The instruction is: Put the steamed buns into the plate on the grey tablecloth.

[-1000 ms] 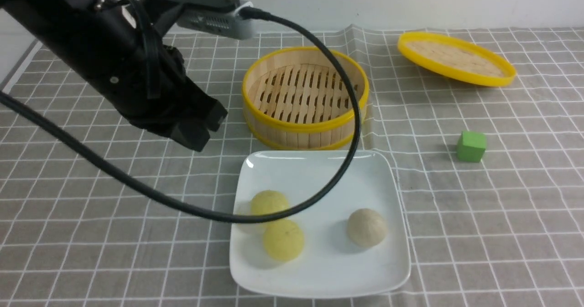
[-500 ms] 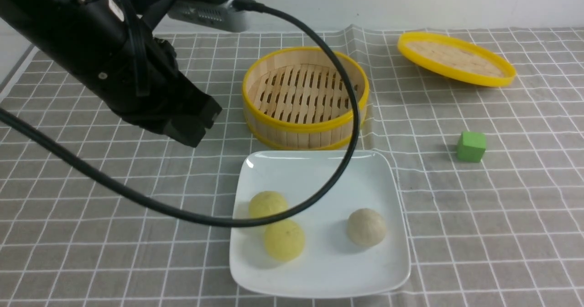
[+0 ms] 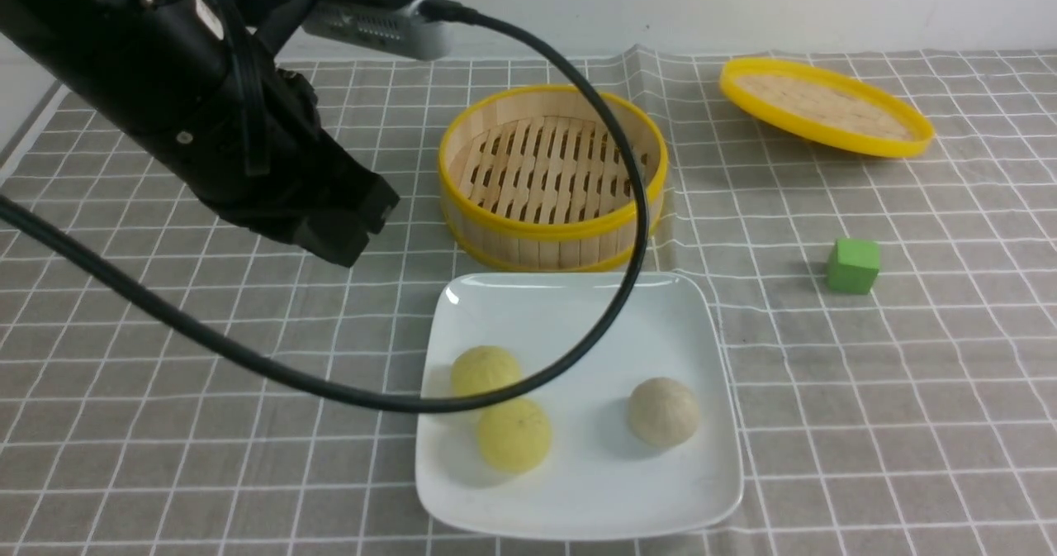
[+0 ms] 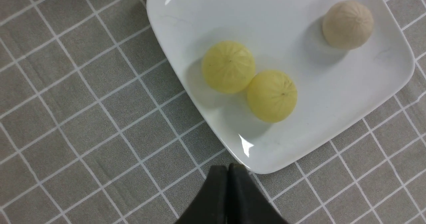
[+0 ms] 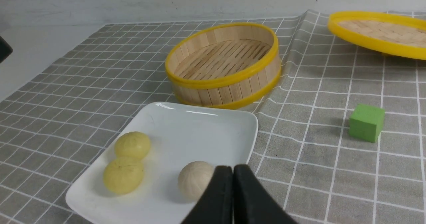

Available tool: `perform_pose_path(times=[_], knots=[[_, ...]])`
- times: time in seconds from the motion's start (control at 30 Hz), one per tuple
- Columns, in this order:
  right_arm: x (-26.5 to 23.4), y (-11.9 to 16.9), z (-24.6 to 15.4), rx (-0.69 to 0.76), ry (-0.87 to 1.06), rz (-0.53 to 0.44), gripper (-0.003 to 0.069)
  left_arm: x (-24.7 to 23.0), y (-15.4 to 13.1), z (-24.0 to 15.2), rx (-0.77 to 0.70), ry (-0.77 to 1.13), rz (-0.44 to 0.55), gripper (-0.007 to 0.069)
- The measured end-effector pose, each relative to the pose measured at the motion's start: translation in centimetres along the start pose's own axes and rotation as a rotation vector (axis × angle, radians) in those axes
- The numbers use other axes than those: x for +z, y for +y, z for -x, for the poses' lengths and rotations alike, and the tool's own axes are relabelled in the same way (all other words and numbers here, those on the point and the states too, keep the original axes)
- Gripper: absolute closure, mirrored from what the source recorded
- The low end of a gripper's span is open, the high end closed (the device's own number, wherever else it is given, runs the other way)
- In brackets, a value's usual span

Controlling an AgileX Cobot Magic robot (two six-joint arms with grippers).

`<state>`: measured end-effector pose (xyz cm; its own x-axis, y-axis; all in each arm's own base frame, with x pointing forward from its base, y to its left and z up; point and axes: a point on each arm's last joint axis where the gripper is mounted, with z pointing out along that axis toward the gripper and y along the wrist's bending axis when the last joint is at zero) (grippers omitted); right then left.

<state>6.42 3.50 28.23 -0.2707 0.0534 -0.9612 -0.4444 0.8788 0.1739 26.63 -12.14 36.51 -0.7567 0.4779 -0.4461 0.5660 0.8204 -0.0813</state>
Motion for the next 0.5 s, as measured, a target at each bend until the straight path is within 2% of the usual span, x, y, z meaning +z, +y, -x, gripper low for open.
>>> perform_pose_path(times=[0.2,0.37,0.5], knots=[[0.2,-1.6,-3.9,-0.022,0.027,-0.126,0.0629,0.0,0.0,-0.3,0.002,0.029,0.001,0.0611],[-0.2,-3.6,-8.2,-0.031,0.025,-0.333,0.0620,-1.4,-0.1,-0.7,0.011,0.003,0.029,0.0609],[-0.2,-4.3,-10.3,-0.010,0.030,-0.426,0.0615,-4.1,-0.6,-1.6,0.024,-0.065,0.060,0.0608]])
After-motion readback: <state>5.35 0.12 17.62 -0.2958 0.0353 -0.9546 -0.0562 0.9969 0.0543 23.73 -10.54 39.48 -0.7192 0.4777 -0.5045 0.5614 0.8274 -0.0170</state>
